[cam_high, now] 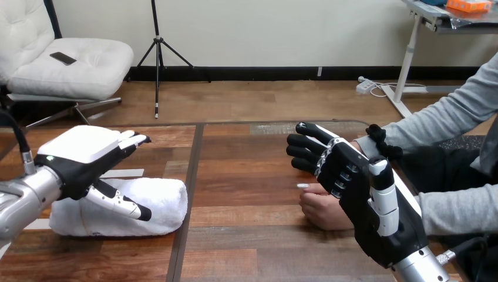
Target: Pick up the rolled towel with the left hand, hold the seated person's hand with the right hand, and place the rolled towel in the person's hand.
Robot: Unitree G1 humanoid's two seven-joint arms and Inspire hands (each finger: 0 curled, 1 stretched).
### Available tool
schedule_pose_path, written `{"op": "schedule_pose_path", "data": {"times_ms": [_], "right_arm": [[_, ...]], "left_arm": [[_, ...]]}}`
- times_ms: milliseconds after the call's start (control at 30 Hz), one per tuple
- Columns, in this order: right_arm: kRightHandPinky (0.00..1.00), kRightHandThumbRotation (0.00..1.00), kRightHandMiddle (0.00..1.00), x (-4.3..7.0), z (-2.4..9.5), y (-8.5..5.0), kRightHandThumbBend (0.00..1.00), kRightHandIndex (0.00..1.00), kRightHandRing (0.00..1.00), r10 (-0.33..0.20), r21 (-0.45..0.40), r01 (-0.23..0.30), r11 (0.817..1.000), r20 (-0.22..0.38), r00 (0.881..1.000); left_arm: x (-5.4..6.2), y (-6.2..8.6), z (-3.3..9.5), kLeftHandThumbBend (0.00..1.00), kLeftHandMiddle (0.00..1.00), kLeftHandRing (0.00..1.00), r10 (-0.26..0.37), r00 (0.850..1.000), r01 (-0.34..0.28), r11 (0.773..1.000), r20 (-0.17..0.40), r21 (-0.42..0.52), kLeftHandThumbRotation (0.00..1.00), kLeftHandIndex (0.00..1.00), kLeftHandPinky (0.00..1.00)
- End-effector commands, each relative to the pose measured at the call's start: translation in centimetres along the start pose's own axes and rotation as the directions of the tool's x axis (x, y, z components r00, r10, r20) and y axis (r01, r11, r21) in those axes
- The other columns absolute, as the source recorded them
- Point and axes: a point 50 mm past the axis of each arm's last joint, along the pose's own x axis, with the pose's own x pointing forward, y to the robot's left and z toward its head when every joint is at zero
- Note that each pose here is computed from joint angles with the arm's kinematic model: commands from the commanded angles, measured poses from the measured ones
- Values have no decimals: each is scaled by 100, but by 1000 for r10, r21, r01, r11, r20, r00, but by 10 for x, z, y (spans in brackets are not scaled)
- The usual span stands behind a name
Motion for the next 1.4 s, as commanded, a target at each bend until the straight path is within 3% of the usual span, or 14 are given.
{"op": "schedule_pose_path", "data": {"times_ms": [0,400,1367], "right_arm": [[87,100,85,12,20,-2,92,86,86,15,-44,-11,999,96,995],[86,100,85,10,20,-3,94,85,86,9,-48,-5,999,95,995],[85,100,85,10,22,-2,94,86,86,17,-43,-13,999,103,995]], "left_arm": [[5,29,-3,100,100,99,27,1000,-26,997,-15,70,64,99,95],[8,30,-4,100,100,100,-49,998,50,999,-31,17,59,100,98],[15,25,-1,100,100,100,-91,996,90,995,-24,-39,60,100,99]]}}
